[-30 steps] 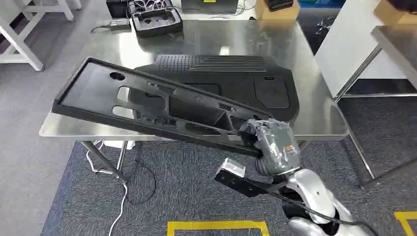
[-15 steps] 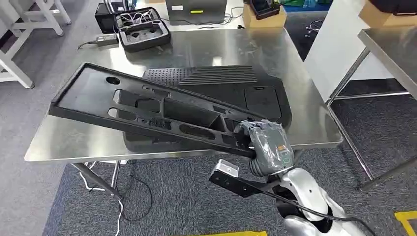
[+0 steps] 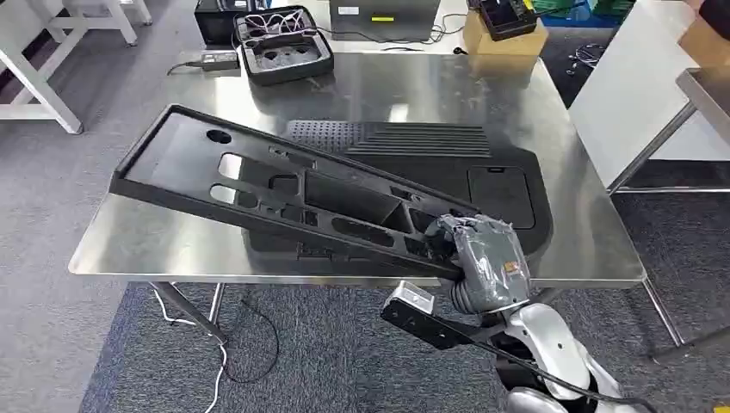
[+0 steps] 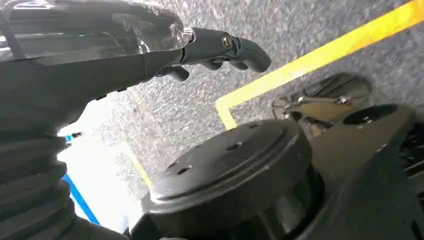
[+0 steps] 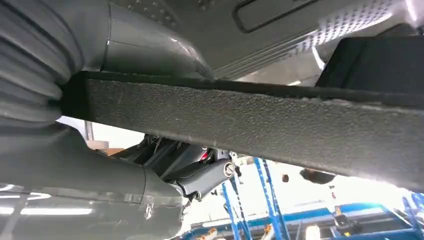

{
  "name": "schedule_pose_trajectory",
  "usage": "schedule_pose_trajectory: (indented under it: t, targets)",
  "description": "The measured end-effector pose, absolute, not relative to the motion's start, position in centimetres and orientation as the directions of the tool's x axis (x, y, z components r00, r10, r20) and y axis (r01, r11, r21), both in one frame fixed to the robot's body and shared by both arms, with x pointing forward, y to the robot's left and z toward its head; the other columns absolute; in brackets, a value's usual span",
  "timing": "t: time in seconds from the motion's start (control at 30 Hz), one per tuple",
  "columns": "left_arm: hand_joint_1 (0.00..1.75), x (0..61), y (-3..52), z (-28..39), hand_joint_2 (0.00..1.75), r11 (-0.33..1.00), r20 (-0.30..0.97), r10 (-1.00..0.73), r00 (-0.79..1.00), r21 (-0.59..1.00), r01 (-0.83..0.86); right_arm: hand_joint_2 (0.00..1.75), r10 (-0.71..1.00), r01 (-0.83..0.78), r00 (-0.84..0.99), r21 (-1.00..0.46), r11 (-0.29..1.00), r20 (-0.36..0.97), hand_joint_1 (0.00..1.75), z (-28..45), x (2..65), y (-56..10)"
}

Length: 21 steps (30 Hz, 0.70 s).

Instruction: Take the parts from the cabinet and place them on the table.

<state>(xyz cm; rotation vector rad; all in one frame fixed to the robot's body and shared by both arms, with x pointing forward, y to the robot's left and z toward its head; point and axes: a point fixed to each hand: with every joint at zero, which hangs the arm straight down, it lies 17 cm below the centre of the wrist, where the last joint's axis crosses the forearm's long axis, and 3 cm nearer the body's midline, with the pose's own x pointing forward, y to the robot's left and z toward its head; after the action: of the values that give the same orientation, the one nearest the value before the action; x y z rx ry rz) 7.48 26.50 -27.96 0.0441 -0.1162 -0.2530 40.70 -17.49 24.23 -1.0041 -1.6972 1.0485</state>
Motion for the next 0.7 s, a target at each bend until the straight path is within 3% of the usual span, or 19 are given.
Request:
schedule_pose_trajectory:
  t: [0.7]
  targets:
    - [0.0, 7.76, 27.12, -27.95, 1.75, 0.965, 0.113, -0.259, 0.959, 0.067, 0.252, 1.75, 0.923, 0.188, -0.286, -0.93, 0.317, 0.257, 1.75, 24.35, 40.59, -17.59]
